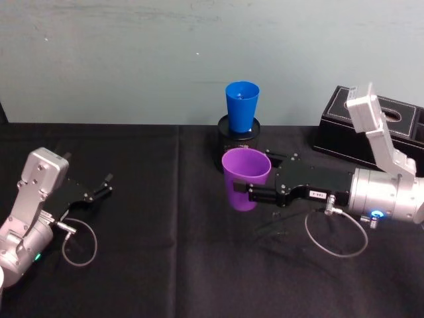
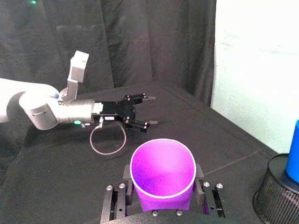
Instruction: Pick up one cup with a gripper and tap it against the other cup.
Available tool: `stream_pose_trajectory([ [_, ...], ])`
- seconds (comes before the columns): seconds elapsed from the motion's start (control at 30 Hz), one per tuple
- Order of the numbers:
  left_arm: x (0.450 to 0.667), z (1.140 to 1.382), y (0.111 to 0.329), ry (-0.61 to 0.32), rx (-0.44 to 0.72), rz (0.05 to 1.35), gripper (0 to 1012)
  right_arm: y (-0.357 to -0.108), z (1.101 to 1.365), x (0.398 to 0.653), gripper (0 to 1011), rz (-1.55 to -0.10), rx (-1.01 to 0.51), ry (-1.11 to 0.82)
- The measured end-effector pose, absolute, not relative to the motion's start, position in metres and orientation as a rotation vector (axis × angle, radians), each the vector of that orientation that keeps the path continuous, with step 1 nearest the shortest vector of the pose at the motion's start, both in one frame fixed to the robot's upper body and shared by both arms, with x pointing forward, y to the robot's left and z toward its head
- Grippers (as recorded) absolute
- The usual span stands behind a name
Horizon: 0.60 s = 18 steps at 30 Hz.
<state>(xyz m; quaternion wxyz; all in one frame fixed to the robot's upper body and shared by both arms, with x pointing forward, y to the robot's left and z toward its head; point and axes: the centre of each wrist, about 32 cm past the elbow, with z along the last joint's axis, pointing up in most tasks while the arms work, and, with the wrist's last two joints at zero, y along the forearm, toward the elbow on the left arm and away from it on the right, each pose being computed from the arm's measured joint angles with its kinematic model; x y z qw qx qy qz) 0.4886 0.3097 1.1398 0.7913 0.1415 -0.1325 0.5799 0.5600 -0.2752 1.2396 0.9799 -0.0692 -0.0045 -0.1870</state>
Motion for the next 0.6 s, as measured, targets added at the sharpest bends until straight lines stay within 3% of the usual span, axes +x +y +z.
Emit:
stream_pose_trajectory([
  [0.6,0.4886,1.1398,0.3097,-0.285,0.304,1.248,1011,-0.2764,1.2483,0.5613,736,-0.386,-0.129,-0.021],
])
